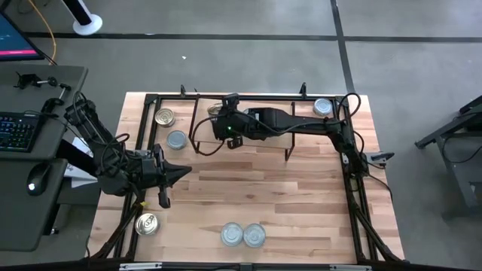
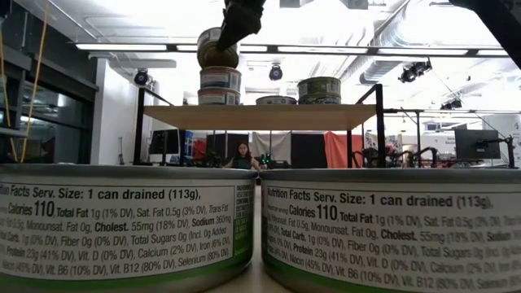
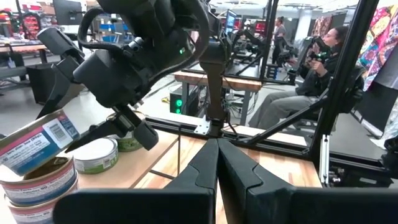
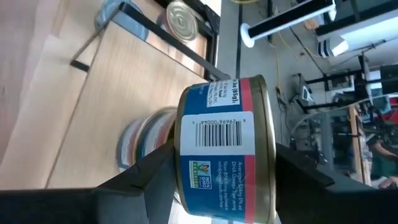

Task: Stack canned seafood by type on shelf
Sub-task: Stack the blue-pink tuna can on top of the blue-pink tuna can on the shelf

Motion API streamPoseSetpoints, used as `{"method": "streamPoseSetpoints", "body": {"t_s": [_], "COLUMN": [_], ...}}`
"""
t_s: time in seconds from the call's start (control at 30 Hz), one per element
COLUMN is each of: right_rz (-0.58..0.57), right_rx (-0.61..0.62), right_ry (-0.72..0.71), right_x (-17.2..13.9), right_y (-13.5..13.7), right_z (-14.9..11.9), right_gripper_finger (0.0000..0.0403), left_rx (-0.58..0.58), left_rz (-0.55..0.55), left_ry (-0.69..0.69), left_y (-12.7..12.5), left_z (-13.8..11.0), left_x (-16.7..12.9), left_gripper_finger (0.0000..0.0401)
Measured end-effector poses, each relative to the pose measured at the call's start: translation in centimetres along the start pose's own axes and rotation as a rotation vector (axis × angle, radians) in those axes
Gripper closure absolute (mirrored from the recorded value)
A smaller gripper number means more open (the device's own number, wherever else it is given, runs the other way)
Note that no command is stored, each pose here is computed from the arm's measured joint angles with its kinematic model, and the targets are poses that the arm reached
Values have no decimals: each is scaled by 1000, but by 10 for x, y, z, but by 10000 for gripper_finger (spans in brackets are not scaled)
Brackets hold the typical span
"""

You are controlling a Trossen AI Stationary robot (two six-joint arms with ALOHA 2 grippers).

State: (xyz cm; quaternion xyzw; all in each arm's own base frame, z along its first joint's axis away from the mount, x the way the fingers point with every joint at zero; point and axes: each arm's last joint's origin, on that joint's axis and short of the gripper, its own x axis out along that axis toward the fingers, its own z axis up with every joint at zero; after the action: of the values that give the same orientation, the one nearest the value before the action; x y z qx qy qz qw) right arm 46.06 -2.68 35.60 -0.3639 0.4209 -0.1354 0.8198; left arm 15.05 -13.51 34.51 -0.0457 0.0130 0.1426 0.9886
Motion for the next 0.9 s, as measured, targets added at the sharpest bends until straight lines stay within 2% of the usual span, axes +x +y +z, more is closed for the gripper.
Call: {"method": "streamPoseSetpoints", "body": {"t_s": [0.17,0.63,0.77,0.9], "right_rz": [8,29,19,32], "right_rx": [42,22,129,142], "right_ry": [-1,24,25,31], "right_x": [2,1,6,9], "right_y": [-2,0,-9,-11], "right_z": [-2,-5,-9,-13], "right_gripper_finger": [194,194,194,194], "left_rx": [0,3,4,4], "left_rz": [0,0,0,0], "left_ry": [0,2,2,2], "left_y": [0,0,0,0], "left_z": [0,0,0,0], "left_x": [0,0,0,0], "left_gripper_finger": [401,401,401,401]}}
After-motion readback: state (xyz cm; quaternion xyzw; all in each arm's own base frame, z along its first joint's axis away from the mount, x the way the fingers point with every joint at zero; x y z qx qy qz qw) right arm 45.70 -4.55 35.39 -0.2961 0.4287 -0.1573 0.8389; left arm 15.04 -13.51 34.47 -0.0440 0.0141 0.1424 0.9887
